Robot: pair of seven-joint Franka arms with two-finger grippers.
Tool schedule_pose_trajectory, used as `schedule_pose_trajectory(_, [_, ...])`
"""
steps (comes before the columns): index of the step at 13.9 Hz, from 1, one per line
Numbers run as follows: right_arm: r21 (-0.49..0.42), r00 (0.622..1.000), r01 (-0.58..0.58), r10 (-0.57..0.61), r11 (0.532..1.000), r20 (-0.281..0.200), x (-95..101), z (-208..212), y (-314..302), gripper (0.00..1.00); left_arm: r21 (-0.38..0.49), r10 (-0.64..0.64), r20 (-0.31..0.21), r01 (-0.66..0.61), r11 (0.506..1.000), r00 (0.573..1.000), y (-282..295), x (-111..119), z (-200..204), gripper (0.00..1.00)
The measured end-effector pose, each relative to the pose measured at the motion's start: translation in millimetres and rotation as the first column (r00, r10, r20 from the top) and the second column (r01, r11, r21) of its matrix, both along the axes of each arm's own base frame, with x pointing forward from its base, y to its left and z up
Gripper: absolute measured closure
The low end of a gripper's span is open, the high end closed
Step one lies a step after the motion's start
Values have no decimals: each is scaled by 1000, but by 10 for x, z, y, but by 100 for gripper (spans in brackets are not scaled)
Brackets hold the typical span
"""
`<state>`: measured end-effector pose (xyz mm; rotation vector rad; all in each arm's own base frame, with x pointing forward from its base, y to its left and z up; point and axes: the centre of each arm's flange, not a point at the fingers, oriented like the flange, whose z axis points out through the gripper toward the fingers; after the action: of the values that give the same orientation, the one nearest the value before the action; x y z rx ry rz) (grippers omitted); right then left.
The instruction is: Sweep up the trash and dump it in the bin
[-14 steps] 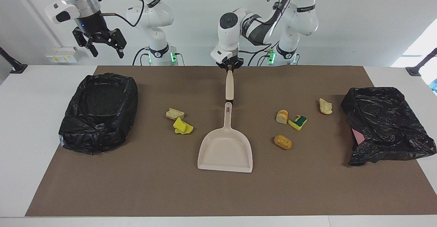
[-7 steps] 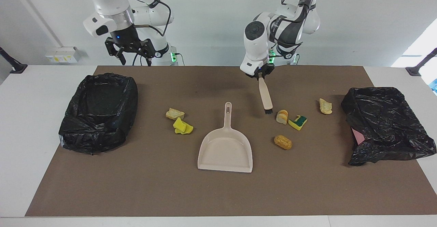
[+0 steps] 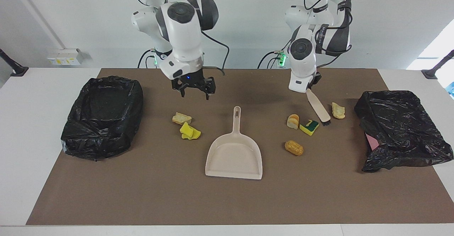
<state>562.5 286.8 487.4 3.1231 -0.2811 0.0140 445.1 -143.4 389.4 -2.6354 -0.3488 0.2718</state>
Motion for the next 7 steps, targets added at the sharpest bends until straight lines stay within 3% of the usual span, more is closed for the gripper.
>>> schedule_pose_trajectory(4, [13, 1000, -1, 1, 1000, 27, 183, -703, 722, 0, 59, 124, -60, -120, 991, 991, 666, -17, -154, 74])
schedule_pose_trajectory(7, [44, 998, -8, 5, 999, 64, 229, -1053, 974, 0, 71, 179, -95, -172, 982, 979, 984, -236, -303, 74])
